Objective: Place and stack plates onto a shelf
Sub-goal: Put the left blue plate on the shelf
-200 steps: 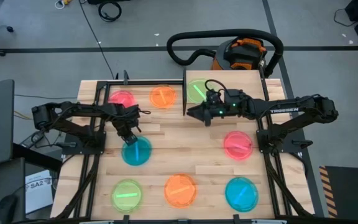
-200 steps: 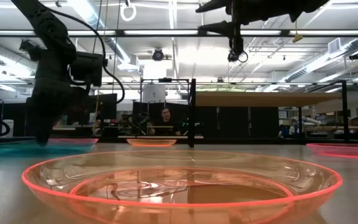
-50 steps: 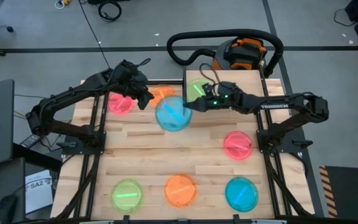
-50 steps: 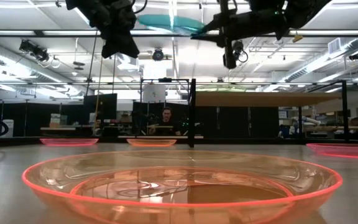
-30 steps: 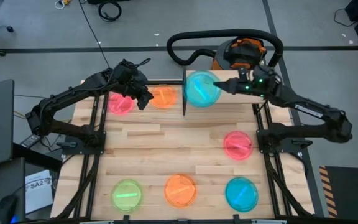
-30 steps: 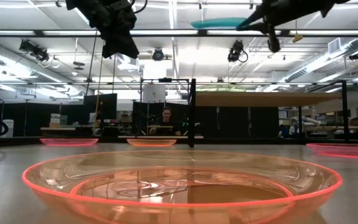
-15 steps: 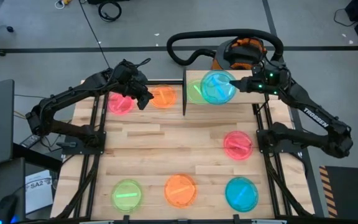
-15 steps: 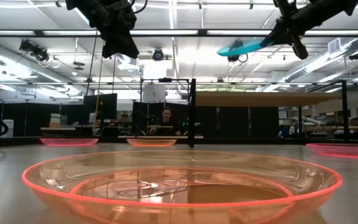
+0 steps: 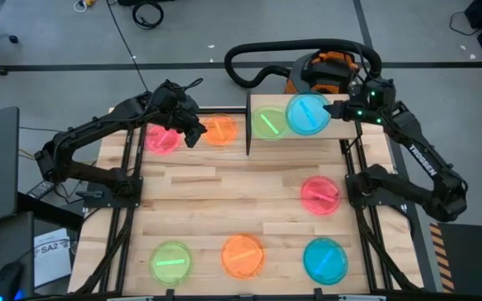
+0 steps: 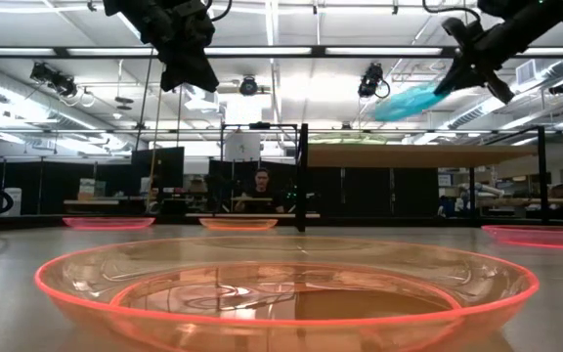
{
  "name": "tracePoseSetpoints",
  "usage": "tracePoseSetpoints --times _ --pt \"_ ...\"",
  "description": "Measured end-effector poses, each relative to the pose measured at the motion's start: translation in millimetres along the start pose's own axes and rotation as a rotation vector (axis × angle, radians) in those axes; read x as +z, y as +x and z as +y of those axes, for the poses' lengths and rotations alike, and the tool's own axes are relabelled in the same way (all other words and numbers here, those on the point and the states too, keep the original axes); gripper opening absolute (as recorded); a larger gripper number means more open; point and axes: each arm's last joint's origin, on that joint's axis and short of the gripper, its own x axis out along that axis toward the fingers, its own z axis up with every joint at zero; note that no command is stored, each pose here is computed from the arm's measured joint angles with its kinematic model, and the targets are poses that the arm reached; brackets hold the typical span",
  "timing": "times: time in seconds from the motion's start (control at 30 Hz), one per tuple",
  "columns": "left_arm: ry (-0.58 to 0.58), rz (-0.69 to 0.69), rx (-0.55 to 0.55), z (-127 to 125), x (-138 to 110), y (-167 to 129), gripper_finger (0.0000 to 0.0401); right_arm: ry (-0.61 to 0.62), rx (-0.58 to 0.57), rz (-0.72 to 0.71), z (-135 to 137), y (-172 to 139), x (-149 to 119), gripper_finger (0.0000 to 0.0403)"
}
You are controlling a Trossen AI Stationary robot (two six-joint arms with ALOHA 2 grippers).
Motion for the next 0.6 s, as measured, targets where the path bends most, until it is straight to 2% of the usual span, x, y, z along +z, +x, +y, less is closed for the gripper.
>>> tracePoseSetpoints --times 0.3,0.6 --pt "-0.007 0.000 0.000 0 0 0 0.0078 -0.004 -0.107 -0.002 -12 -3 0 0.0020" --pt "-0.007 0.000 0.000 0 0 0 0.0078 -0.022 -0.148 0.010 -14 -3 -2 0.0020"
